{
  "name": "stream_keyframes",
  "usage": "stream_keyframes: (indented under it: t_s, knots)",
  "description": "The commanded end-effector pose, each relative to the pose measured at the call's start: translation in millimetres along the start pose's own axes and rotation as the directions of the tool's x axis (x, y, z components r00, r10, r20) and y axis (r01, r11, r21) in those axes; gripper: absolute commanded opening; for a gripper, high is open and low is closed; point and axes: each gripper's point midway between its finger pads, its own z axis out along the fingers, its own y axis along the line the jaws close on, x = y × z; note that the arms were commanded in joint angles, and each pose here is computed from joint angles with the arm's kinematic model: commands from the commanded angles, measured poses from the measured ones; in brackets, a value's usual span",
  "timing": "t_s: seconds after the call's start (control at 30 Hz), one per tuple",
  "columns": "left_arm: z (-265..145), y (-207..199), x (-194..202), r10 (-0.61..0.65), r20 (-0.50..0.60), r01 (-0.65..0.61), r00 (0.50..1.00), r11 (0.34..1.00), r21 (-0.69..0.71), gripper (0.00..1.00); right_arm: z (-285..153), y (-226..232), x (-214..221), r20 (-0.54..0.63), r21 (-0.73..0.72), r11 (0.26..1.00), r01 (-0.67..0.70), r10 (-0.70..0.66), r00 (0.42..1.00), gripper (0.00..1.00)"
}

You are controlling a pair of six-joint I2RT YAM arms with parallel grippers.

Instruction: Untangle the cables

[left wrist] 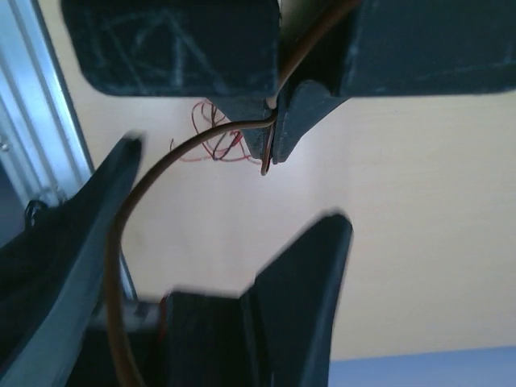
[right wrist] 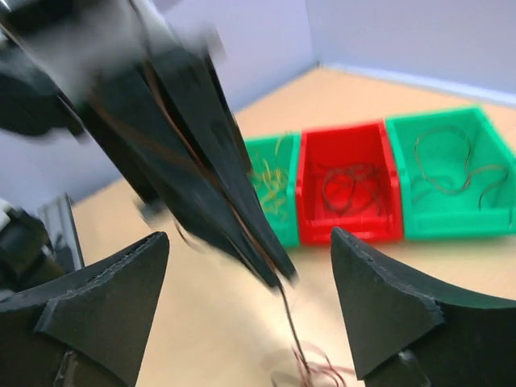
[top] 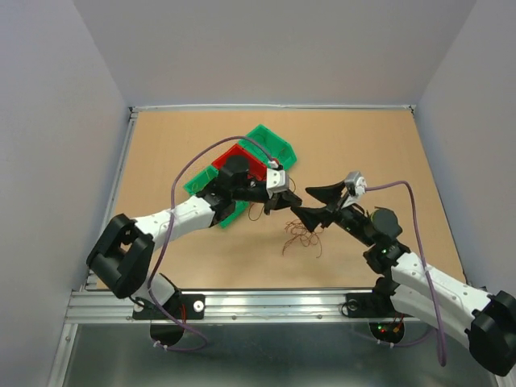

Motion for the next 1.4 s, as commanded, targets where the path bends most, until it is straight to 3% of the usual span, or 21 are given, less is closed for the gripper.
stream_keyframes:
  t_s: [0.0, 0.13, 0.23, 0.27, 0.3, 0.33, 0.4, 0.43, 0.5, 0.63, 0.73, 0.77, 0.83, 0.87, 0.93, 0.97, 1.17, 1.2, 1.33, 1.37]
  knots:
    - [-17.2, -11.9, -107.7, 0.061, 0.180, -0.067, 0.982, 0.997, 0.030, 0.00, 10.3, 2.2, 14.8, -0.099, -0.062, 0.994, 0.088, -0.094, 0.991, 0.87]
    - [-26.9, -19.1, -165.0, 0.020, 0.248, -0.035, 0.969, 0.998, 0.054, 0.00, 19.3, -2.0, 29.9, -0.136, -0.086, 0.991, 0.104, -0.115, 0.984, 0.86]
    - [-34.9, -15.1, -205.2, 0.015, 0.277, -0.023, 0.961, 0.999, 0.025, 0.00, 31.1, -12.2, 45.0, -0.189, -0.068, 0.993, 0.099, -0.111, 0.976, 0.72]
    - [-40.7, -14.7, -231.8, 0.055, 0.306, -0.060, 0.950, 0.998, 0.006, 0.00, 34.2, -14.3, 49.6, -0.204, -0.069, 0.993, 0.099, -0.111, 0.973, 0.67]
    - [-43.9, -11.8, -242.2, 0.070, 0.313, -0.068, 0.947, 0.998, -0.017, 0.00, 39.3, -18.2, 55.7, -0.224, -0.062, 0.994, 0.095, -0.107, 0.969, 0.50]
    - [-46.5, -7.2, -247.4, 0.062, 0.301, -0.051, 0.952, 0.998, -0.042, 0.00, 42.3, -22.5, 57.9, -0.232, -0.045, 0.995, 0.094, -0.102, 0.967, 0.41]
    - [-59.9, 12.9, -281.9, 0.135, 0.329, -0.076, 0.935, 0.980, -0.186, 0.00, 45.9, -39.1, 57.2, -0.225, 0.059, 0.995, 0.075, -0.060, 0.973, 0.24]
    - [-69.6, 25.5, -289.1, 0.134, 0.332, -0.049, 0.934, 0.967, -0.252, 0.00, 46.4, -43.8, 55.5, -0.219, 0.091, 0.993, 0.071, -0.050, 0.974, 0.12]
    - [-92.4, 51.7, -307.3, 0.119, 0.378, 0.037, 0.918, 0.924, -0.380, 0.00, 44.1, -58.2, 48.8, -0.187, 0.200, 0.979, 0.045, -0.007, 0.982, 0.01]
    - [-143.8, 99.4, -306.7, 0.144, 0.428, 0.134, 0.892, 0.821, -0.554, 0.00, 21.3, -77.2, 21.3, -0.082, 0.383, 0.924, -0.013, 0.048, 0.996, 0.01]
    - [-166.0, 115.3, -288.5, 0.176, 0.428, 0.155, 0.887, 0.758, -0.634, 0.00, -16.4, -110.2, 13.5, -0.013, 0.603, 0.796, -0.047, 0.068, 0.998, 0.00]
    - [-180.3, 124.8, -281.5, 0.191, 0.423, 0.164, 0.886, 0.724, -0.670, 0.00, -35.3, -120.9, -7.5, 0.082, 0.685, 0.722, -0.094, 0.052, 0.995, 0.01]
    - [-193.3, 132.2, -260.7, 0.193, 0.418, 0.176, 0.888, 0.697, -0.695, 0.00, -64.5, -131.7, -5.8, 0.090, 0.764, 0.637, -0.098, 0.045, 0.995, 0.00]
    - [-206.6, 140.3, -239.0, 0.170, 0.413, 0.201, 0.895, 0.673, -0.712, 0.00, -82.3, -134.3, -24.4, 0.154, 0.796, 0.591, -0.128, 0.007, 0.988, 0.01]
    - [-216.5, 141.9, -229.2, 0.191, 0.421, 0.194, 0.887, 0.672, -0.714, 0.00, -104.3, -138.8, -20.8, 0.136, 0.838, 0.534, -0.115, -0.001, 0.991, 0.01]
    - [-223.0, 145.6, -208.3, 0.167, 0.414, 0.210, 0.895, 0.660, -0.721, 0.00, -115.3, -136.1, -35.2, 0.194, 0.840, 0.521, -0.155, -0.020, 0.981, 0.01]
    - [-233.0, 160.9, -162.0, 0.160, 0.356, 0.198, 0.921, 0.594, -0.779, 0.00, -150.0, -137.4, -48.3, 0.276, 0.866, 0.447, -0.223, -0.055, 0.960, 0.01]
    - [-231.5, 162.1, -153.1, 0.149, 0.348, 0.197, 0.926, 0.593, -0.781, 0.00, -153.0, -137.8, -50.7, 0.289, 0.868, 0.438, -0.234, -0.062, 0.955, 0.01]
    - [-202.8, 153.7, -143.0, 0.100, 0.317, 0.148, 0.943, 0.727, -0.671, 0.00, -143.1, -133.9, -47.9, 0.251, 0.856, 0.477, -0.201, -0.044, 0.967, 0.01]
    - [-199.3, 157.8, -138.6, 0.085, 0.310, 0.151, 0.947, 0.734, -0.662, 0.00, -139.6, -132.9, -48.6, 0.243, 0.853, 0.485, -0.194, -0.038, 0.969, 0.01]
